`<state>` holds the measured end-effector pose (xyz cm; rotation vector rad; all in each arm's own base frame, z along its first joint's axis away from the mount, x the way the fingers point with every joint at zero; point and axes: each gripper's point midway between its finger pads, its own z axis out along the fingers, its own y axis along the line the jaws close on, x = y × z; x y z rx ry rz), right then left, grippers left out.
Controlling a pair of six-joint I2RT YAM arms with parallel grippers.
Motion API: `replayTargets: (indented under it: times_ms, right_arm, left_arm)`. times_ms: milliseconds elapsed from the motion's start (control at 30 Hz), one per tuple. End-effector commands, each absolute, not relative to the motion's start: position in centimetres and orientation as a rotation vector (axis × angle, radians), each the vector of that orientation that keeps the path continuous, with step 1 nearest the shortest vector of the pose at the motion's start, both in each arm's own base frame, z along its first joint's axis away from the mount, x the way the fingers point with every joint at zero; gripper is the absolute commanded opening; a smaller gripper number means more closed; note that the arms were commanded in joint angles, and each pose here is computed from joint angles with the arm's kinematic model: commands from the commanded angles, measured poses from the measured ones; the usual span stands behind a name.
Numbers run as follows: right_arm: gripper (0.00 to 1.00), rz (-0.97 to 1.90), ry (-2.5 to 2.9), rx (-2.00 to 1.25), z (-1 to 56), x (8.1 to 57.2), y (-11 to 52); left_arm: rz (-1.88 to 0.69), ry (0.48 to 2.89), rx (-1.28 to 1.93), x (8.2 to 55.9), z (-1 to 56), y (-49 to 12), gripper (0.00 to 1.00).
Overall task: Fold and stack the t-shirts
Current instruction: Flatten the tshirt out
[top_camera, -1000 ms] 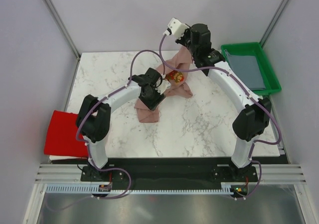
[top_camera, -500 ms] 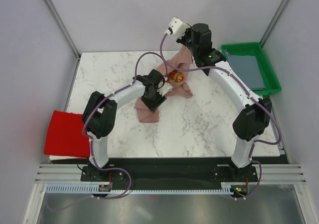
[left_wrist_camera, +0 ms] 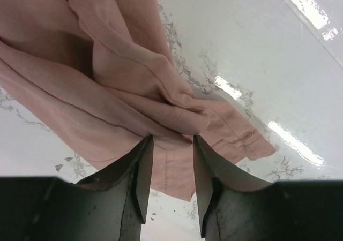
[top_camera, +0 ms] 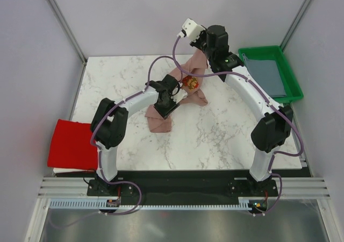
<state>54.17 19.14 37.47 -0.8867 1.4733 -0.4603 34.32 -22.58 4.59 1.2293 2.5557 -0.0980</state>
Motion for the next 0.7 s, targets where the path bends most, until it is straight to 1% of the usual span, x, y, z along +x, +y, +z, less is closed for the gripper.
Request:
replayTargets:
  times_ms: [0, 33, 100, 200, 233, 300, 533, 667]
  right_arm:
    - [0.00, -0.442, 1.432, -0.829, 40.2, 53.3, 18.4]
    - [0.00, -0.440, 1.433, -0.828, 40.1, 53.3, 18.4]
    - [0.00, -0.439, 1.436, -0.829, 40.0, 53.3, 18.4]
    - [0.00, -0.438, 1.434, -0.826, 40.2, 53.3, 18.3]
    - [0.00, -0.441, 1.433, -0.823, 40.3, 53.3, 18.1]
    - [0.00, -0.441, 1.435, -0.825, 40.2, 53.3, 18.1]
    - [0.00, -0.439, 1.445, -0.819, 39.9, 53.2, 17.5]
    - [0.00, -0.437, 1.444, -0.820, 39.9, 53.1, 17.5]
  left_arm:
    - [-0.028, 2.470, 1.293, 34.8, 6.2, -23.4, 0.42]
    - [-0.024, 2.468, 1.301, 34.6, 6.1, -23.4, 0.39]
    - [-0.020, 2.459, 1.319, 34.3, 6.1, -23.8, 0.39]
    - [-0.002, 2.464, 1.342, 33.8, 5.6, -23.8, 0.43]
    - [0.007, 2.463, 1.344, 33.8, 5.5, -23.8, 0.46]
    - [0.022, 2.467, 1.341, 33.9, 5.3, -23.6, 0.48]
    - [0.126, 2.453, 1.334, 35.1, 4.9, -22.8, 0.49]
    - [0.130, 2.464, 1.341, 35.0, 4.3, -22.8, 0.48]
